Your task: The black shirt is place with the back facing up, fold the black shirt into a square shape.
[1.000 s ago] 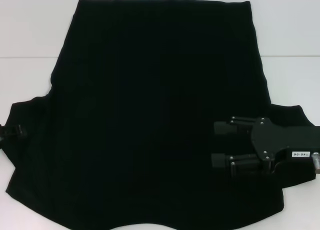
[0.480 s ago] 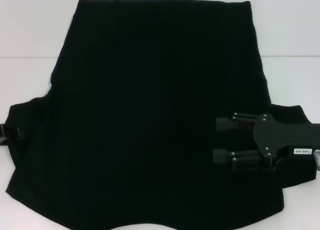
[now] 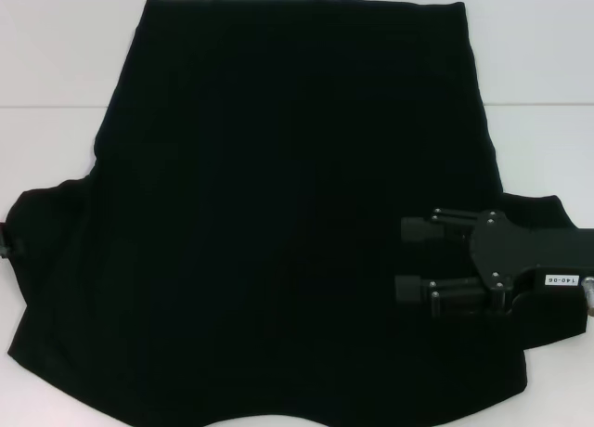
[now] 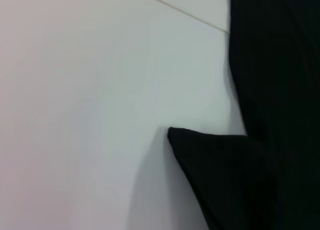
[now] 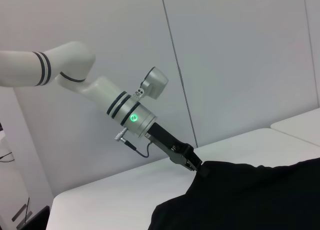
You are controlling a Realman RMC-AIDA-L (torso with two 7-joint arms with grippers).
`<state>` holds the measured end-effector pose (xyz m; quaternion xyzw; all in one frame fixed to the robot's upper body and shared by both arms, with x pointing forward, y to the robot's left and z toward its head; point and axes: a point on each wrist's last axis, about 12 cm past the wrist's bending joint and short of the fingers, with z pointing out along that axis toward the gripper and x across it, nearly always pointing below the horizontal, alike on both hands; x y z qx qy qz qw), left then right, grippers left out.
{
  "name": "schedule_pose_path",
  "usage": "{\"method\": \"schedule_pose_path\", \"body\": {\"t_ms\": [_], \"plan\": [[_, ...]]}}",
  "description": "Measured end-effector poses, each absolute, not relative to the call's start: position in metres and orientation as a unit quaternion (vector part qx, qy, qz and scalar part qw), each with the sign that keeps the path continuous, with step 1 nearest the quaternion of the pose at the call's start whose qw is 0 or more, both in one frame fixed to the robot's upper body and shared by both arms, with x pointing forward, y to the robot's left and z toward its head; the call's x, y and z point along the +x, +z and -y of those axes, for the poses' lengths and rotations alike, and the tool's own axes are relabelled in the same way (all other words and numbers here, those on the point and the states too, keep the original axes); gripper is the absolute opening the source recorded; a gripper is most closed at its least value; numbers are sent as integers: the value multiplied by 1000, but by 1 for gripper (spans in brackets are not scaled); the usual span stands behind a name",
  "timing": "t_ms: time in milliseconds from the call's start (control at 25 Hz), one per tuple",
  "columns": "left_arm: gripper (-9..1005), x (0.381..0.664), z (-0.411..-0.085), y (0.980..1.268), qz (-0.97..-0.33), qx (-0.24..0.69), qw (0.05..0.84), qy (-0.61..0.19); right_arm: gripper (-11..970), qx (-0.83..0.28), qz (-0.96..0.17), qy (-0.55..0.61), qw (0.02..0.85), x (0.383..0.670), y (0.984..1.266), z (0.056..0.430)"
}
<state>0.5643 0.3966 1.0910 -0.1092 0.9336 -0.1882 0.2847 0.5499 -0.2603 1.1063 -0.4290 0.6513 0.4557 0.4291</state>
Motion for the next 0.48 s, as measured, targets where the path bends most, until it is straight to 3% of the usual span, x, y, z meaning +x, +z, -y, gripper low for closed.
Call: {"method": "schedule_pose_path", "body": {"t_ms": [240, 480], "plan": [[61, 565, -399, 1091, -932, -110, 294, -181, 896, -424, -651, 456, 434, 550, 1107, 261], [29, 566, -403, 1090, -929, -116, 309, -164, 896, -412, -649, 457, 447, 551, 1107, 260]]}}
